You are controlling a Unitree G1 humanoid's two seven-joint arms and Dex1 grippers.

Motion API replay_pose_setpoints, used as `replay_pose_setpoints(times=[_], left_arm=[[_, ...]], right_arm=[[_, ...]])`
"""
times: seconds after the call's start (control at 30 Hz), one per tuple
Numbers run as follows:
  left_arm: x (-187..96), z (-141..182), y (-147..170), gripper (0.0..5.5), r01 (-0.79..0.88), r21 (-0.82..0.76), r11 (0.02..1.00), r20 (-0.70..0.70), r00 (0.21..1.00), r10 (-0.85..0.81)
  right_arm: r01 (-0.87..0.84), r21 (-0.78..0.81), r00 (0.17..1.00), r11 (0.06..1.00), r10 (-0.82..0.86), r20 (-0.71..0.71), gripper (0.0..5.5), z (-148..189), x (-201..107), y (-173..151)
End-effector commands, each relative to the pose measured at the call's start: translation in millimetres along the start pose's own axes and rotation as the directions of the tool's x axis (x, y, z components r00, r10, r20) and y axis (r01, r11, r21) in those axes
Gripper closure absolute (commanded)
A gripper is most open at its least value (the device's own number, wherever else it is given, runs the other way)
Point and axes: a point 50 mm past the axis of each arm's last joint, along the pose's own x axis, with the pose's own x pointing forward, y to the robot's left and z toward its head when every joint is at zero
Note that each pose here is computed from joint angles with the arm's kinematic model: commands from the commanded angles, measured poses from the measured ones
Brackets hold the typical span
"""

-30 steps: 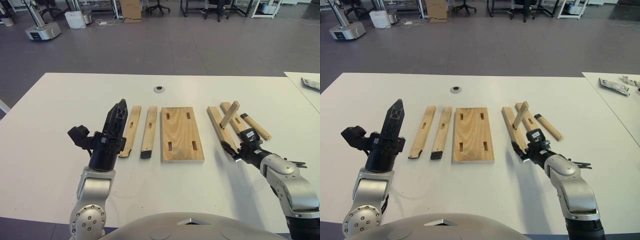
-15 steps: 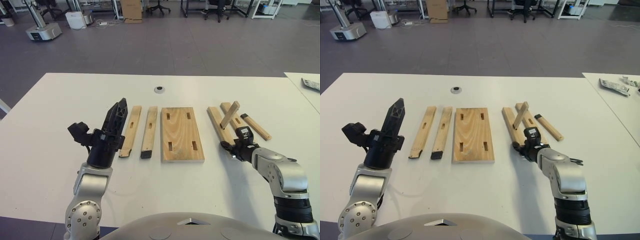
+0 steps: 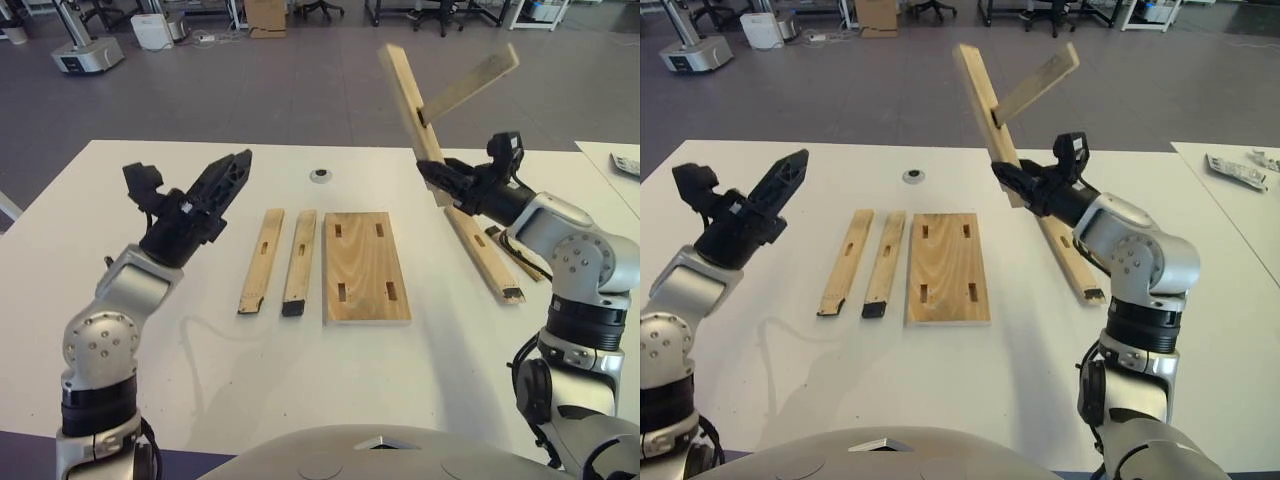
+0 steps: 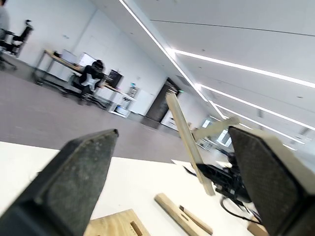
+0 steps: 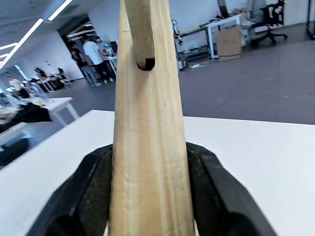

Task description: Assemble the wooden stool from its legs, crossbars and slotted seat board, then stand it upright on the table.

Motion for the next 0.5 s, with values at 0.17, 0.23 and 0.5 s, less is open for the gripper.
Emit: replay_pose_setpoints(times=[0.17,0.23,0.5], left_arm=[[28,28,-15,0.67,0.267,-0.110,0.958,-0.243,0.927,-0.286],[29,29,-14,0.36,0.281,-0.158,0.947,-0.275,0.908,-0.315],[34,37,-13,0.10,0.295,-0.224,0.929,-0.266,0.898,-0.350]], right_arm=[[-0.440,0.081,0.892,0.894,0.446,-0.078,3.43,17,11,46],[-0.489,0.109,0.861,0.865,0.499,-0.102,3.43,8,9,54],[-0.601,0.171,0.770,0.780,0.623,-0.137,3.43,-1,-2,70]])
